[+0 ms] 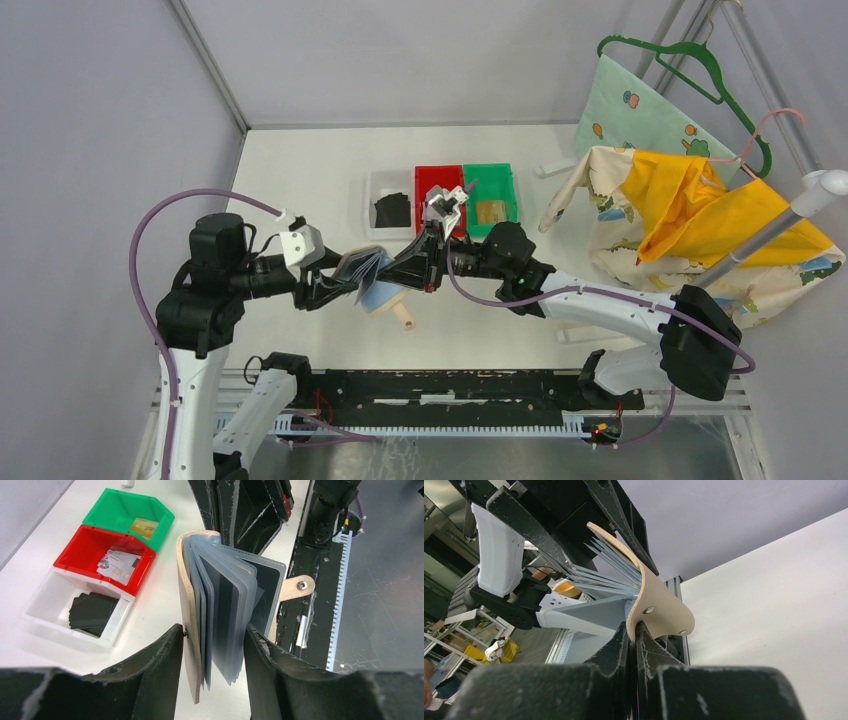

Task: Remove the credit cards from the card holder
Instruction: Remove the credit card from the card holder.

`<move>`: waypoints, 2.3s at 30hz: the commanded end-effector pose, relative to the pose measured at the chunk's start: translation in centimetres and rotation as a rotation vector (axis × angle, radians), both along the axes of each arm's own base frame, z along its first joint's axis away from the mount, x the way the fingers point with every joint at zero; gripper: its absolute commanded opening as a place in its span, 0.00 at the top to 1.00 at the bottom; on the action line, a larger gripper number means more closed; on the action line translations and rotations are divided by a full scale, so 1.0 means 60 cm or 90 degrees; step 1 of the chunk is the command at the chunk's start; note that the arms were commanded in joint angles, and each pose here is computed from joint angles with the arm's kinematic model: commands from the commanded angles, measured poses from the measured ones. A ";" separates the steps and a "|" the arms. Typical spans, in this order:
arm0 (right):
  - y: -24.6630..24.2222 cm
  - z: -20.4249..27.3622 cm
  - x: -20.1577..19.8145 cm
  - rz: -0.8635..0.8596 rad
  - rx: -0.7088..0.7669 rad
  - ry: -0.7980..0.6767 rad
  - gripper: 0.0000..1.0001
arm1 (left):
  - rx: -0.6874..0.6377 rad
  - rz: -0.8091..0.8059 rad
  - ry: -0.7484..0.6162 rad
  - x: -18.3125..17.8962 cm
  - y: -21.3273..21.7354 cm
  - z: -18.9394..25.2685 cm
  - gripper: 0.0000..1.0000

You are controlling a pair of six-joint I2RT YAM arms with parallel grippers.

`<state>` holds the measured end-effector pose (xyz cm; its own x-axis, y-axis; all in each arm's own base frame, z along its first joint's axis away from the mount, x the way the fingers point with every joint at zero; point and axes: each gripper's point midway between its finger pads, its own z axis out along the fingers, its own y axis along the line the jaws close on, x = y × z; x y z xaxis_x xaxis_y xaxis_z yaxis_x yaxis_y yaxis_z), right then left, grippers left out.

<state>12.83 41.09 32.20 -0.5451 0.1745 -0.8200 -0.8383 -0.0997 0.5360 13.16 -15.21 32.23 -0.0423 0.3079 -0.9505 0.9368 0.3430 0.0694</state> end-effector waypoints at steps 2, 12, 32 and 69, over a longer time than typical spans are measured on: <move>-0.020 0.084 -0.068 0.097 0.089 -0.079 1.00 | 0.009 0.076 -0.070 0.062 0.015 0.026 0.49; -0.022 0.090 -0.073 0.107 0.104 -0.081 1.00 | -0.004 0.125 -0.056 0.084 0.022 0.024 0.48; -0.051 0.104 -0.126 0.208 0.115 -0.202 1.00 | -0.095 -0.195 0.109 -0.068 -0.039 0.049 0.12; 0.039 0.005 -0.097 0.233 -0.396 -0.466 1.00 | 0.048 -0.135 -0.254 -0.024 -0.007 0.019 0.00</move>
<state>7.18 44.33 29.41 0.0998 -0.5267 -0.8442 -0.9564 -0.2847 0.0645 10.32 -15.75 31.22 0.2745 0.3400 -0.8995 0.9415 0.0953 0.3233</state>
